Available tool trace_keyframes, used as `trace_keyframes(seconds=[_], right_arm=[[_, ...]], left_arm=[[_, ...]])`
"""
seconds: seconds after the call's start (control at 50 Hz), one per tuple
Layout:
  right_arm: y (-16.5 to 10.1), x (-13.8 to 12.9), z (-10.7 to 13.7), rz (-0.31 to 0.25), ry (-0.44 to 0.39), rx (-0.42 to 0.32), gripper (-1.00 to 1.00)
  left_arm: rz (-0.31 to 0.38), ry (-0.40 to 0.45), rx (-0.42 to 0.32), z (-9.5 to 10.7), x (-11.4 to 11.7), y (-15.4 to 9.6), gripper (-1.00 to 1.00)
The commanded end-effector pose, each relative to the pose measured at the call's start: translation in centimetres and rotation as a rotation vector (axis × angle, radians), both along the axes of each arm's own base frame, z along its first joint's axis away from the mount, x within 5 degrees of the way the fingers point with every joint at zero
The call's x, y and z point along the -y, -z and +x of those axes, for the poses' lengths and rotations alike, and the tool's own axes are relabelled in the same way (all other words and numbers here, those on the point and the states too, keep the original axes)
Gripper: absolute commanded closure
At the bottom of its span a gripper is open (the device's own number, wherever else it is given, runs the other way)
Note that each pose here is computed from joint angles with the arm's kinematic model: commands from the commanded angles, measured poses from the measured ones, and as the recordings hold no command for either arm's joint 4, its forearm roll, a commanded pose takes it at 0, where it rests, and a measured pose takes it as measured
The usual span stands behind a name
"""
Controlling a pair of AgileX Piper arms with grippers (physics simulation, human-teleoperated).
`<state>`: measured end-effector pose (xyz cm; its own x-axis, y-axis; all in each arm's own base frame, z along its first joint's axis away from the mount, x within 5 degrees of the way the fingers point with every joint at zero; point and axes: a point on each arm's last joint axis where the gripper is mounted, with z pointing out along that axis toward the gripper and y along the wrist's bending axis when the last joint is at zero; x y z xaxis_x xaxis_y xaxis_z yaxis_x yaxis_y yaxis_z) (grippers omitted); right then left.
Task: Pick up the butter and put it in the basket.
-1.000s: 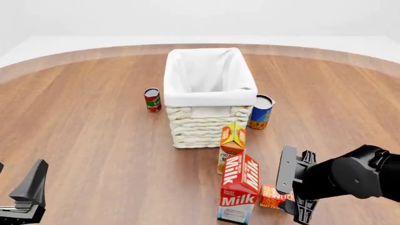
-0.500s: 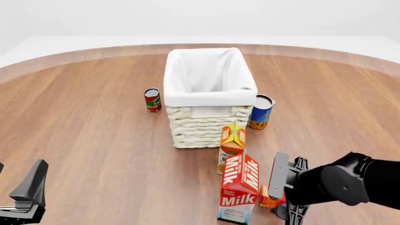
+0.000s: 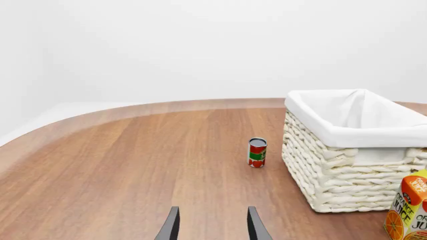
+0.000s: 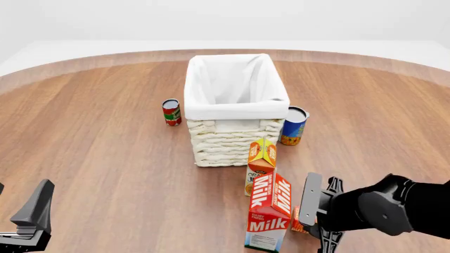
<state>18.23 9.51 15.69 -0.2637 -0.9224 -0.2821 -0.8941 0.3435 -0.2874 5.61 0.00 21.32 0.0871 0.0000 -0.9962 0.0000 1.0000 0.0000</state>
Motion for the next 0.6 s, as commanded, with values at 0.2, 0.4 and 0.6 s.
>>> trace_keyframes(seconds=[0.2, 0.4, 0.6], right_arm=[[-2.1, 0.3, 0.0, 0.025, 0.029, 0.007, 1.0], [-8.2, 2.7, -0.3, 0.031, 0.065, 0.104, 1.0], [-23.3, 1.6, -2.3, 0.297, 0.149, 0.344, 1.0]], left_arm=[[0.0, 0.0, 0.0, 0.0, 0.0, 0.0, -1.0], [0.0, 0.0, 0.0, 0.0, 0.0, 0.0, -1.0], [0.0, 0.0, 0.0, 0.0, 0.0, 0.0, -1.0]])
